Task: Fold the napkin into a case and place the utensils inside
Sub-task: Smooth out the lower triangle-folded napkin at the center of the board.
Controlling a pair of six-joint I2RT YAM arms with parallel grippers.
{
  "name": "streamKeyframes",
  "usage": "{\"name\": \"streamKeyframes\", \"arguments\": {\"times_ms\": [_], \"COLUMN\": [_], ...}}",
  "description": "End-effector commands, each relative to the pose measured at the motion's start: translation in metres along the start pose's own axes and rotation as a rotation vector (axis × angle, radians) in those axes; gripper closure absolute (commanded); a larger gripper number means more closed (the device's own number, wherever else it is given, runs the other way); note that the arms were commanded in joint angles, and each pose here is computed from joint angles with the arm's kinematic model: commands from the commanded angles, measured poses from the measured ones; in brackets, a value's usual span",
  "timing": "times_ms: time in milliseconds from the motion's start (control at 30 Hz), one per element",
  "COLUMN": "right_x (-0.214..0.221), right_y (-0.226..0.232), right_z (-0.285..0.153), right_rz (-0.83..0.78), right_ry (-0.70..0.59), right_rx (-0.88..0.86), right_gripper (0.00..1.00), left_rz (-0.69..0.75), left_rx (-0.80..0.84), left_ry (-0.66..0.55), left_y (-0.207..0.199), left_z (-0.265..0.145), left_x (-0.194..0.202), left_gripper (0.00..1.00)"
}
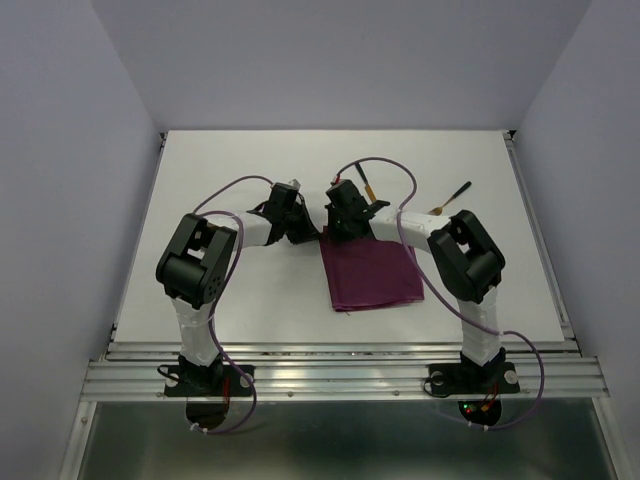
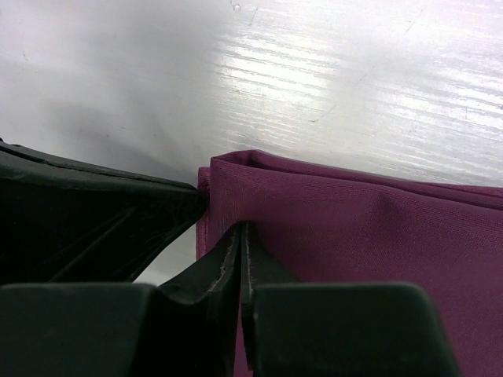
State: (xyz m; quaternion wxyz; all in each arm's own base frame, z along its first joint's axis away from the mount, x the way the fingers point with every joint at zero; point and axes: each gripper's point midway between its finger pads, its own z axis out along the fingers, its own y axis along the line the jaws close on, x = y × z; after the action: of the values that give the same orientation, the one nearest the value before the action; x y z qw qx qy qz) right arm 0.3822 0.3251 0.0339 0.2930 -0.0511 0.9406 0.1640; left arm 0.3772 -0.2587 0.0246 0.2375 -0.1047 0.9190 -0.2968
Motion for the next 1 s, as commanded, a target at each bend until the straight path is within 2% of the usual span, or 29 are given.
{"name": "streamKeyframes", "arguments": {"times_ms": [0,67,267,300,333,400,433,967], "right_x": [-0.027,-0.026,-0.029,-0.031,-0.031,-0.035,-0.036,-0.054], "right_y": [0.016,0.021,0.021,0.020,0.019,0.017,0.015,0.013], "right_z": [-0.009,-0.012,-0.014,-0.015,-0.016,-0.016,-0.016,-0.009], "right_rz": [0.006,-0.005,0.002,0.009,0.011,0.018,0.019,0.038], "right_ry": [-0.082,-0.084,-0.095,-0.105,-0.110,-0.128,-0.135,-0.188], "right_rx": [-0.026,-0.035,-0.034,-0.028,-0.026,-0.009,0.003,0.051], "right_gripper": [0.94,0.99,0.97,0.81,0.73,0.59,0.58,0.56], "left_rz": [0.005,0.005,0.002,0.001,0.000,0.001,0.001,0.002], "left_rx": [-0.002,-0.005,-0.006,-0.007,-0.006,-0.007,-0.007,0.004], "left_ry": [-0.011,-0.010,0.001,0.002,0.002,0.003,0.006,0.014], "left_y": [0.000,0.001,0.003,0.004,0.004,0.005,0.005,0.005], "left_z": [0.002,0.003,0.007,0.007,0.007,0.007,0.007,0.008], "left_x": [-0.007,-0.007,-0.006,-0.005,-0.005,-0.004,-0.004,-0.002], "left_gripper": [1.00,1.00,1.00,1.00,1.00,1.00,1.00,1.00]}}
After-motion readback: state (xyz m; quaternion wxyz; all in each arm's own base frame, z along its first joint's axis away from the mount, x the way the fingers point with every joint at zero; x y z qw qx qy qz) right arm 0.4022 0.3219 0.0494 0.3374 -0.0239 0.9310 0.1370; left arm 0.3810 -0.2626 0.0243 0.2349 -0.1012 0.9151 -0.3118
